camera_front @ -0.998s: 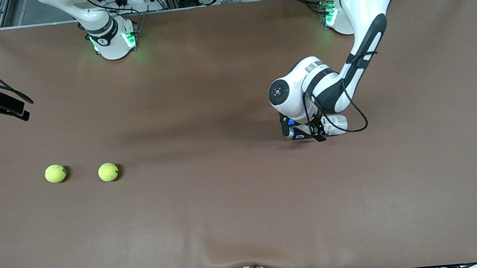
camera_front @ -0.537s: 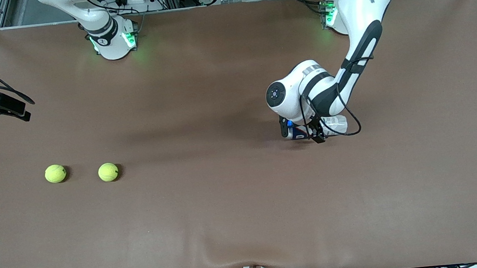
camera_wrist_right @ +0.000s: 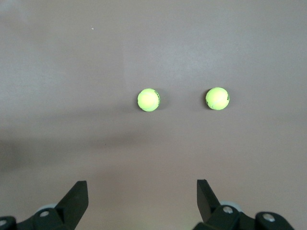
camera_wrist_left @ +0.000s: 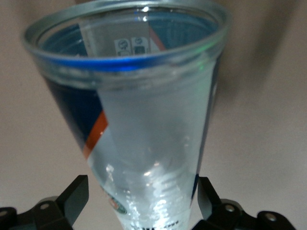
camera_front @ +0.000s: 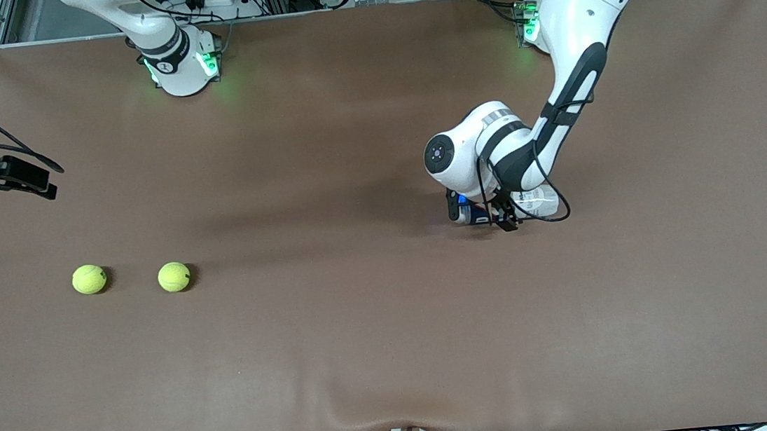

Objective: Insert tennis ball vertically with right arm
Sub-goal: 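Reach the right gripper to a tennis ball and grasp it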

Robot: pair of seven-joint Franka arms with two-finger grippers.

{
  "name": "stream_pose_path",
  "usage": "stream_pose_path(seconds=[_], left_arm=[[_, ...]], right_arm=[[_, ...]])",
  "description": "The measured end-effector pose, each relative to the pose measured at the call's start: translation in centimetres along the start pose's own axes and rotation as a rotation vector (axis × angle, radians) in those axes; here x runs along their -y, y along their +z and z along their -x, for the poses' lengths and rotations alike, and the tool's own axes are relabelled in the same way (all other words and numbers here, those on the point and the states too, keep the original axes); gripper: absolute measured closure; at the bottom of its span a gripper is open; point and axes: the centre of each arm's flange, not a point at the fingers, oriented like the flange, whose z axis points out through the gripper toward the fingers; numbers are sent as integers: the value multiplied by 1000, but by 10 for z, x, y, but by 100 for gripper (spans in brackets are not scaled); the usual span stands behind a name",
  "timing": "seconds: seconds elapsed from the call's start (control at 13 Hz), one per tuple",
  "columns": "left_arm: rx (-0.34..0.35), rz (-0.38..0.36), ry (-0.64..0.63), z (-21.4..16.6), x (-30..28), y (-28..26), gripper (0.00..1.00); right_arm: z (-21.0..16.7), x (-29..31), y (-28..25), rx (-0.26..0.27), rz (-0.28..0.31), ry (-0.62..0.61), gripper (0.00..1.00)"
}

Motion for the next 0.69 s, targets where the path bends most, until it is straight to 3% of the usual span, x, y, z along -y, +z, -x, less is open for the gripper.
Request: stream_pose_path(seconds=[0.69], left_arm=[[0, -16, 22, -8, -1, 5, 4]], right_arm=[[-68, 32, 129, 130, 18, -38, 0]])
